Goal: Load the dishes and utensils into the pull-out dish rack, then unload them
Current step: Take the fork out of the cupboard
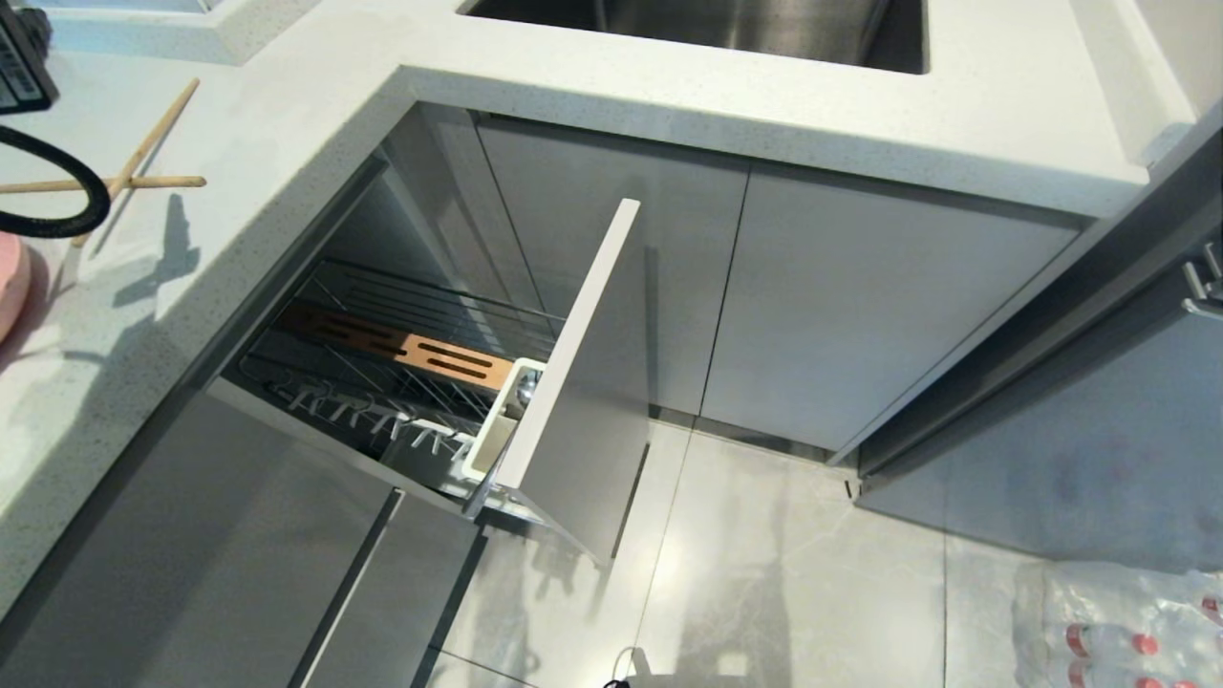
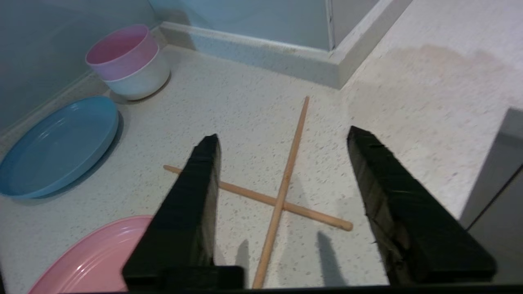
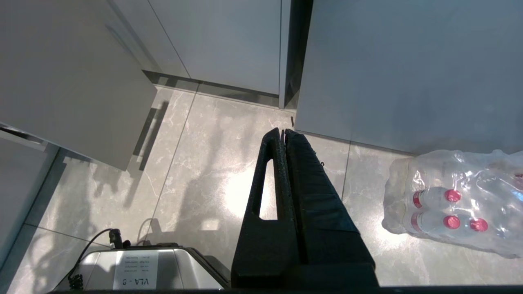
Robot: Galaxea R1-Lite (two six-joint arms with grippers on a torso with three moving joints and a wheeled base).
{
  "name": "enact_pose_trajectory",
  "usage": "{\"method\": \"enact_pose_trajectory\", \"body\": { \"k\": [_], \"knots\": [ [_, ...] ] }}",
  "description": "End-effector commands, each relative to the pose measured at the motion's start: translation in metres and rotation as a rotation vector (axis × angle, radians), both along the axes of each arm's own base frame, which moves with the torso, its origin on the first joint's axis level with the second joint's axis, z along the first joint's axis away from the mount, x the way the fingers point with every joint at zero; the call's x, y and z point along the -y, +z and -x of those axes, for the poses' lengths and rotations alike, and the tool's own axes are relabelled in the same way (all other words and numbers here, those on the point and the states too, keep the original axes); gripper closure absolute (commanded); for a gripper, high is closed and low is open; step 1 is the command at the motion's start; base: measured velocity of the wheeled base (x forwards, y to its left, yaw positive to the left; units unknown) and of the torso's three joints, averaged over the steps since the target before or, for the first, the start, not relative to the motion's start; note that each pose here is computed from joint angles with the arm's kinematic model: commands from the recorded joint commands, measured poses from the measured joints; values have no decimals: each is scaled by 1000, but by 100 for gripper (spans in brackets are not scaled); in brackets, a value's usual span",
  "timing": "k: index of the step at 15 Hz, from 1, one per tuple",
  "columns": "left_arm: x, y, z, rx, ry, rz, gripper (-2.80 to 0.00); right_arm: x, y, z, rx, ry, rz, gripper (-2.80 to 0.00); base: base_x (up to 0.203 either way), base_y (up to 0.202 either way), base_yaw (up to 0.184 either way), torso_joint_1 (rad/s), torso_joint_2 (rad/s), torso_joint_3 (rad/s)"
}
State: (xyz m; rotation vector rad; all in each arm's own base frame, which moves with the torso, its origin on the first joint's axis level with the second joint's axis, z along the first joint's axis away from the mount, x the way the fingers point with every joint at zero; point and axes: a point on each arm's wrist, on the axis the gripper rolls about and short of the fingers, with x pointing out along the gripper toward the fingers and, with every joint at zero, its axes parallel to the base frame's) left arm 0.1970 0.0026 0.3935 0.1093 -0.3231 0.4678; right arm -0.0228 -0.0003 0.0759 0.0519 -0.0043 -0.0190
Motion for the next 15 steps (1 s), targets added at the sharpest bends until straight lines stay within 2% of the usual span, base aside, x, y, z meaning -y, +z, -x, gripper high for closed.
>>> {"method": "enact_pose_trajectory", "body": {
  "k": [1,4,6,9,10,12,13,15],
  "knots": [
    [3,9,14,48,-20,14,0,0,0,0,1,1,0,0,0,0,0,0,0,0],
    [11,16,22,82,-96,78,0,0,0,0,1,0,0,0,0,0,0,0,0,0],
    [18,26,34,71,-185,182,0,0,0,0,0,0,0,0,0,0,0,0,0,0],
    [33,36,52,8,-359,386,0,0,0,0,-1,1,0,0,0,0,0,0,0,0],
    [39,35,54,-38,-416,443,0,0,0,0,0,0,0,0,0,0,0,0,0,0],
    [57,26,45,-183,-549,560,0,0,0,0,0,0,0,0,0,0,0,0,0,0],
    [69,17,35,-283,-595,583,0,0,0,0,-1,0,0,0,0,0,0,0,0,0],
    [94,-6,7,-461,-626,627,0,0,0,0,0,0,0,0,0,0,0,0,0,0]
  ]
}}
